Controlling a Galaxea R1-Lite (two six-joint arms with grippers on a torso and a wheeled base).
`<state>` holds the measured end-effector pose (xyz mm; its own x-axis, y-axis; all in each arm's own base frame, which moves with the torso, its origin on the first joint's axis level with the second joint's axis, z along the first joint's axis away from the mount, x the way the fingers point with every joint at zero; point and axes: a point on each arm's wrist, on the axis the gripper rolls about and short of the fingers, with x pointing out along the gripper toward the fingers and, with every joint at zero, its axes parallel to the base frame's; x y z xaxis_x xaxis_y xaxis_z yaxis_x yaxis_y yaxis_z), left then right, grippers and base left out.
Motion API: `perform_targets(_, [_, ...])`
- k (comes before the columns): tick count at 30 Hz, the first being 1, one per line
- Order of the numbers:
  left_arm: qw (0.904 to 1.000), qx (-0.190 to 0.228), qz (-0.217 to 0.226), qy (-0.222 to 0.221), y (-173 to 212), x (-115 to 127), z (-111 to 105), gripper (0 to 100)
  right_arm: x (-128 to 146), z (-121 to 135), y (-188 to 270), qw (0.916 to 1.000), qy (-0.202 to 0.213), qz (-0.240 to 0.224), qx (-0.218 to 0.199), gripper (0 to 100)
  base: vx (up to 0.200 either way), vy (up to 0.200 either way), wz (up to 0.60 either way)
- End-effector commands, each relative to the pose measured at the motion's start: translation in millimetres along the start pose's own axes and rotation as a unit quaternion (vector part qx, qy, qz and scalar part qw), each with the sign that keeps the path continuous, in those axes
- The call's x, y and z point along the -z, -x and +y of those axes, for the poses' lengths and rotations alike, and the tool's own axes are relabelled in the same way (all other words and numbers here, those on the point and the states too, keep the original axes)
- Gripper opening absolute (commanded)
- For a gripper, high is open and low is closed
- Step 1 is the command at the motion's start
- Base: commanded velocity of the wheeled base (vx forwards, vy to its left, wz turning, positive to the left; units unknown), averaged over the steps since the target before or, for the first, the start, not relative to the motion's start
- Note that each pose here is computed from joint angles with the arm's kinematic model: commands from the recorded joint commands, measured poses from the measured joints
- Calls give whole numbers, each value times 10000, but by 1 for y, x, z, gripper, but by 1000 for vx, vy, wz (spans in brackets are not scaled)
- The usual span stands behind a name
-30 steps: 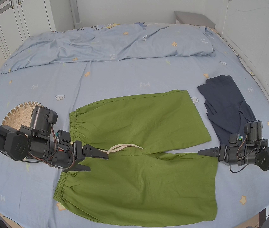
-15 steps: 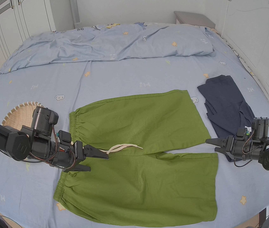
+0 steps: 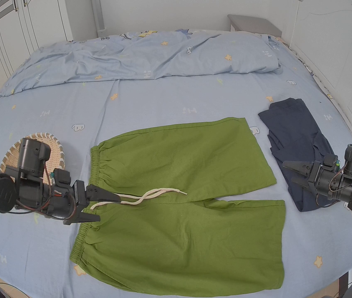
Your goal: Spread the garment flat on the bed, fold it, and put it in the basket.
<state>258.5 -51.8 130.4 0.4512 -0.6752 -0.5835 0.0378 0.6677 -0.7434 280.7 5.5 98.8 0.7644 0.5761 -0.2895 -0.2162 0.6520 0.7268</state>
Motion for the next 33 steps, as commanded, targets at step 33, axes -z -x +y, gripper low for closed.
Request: perform_targets(33, [9925,-723,335,925,38,69,110,100,67,30,29,9954,226,917,-171,100,0,0,0])
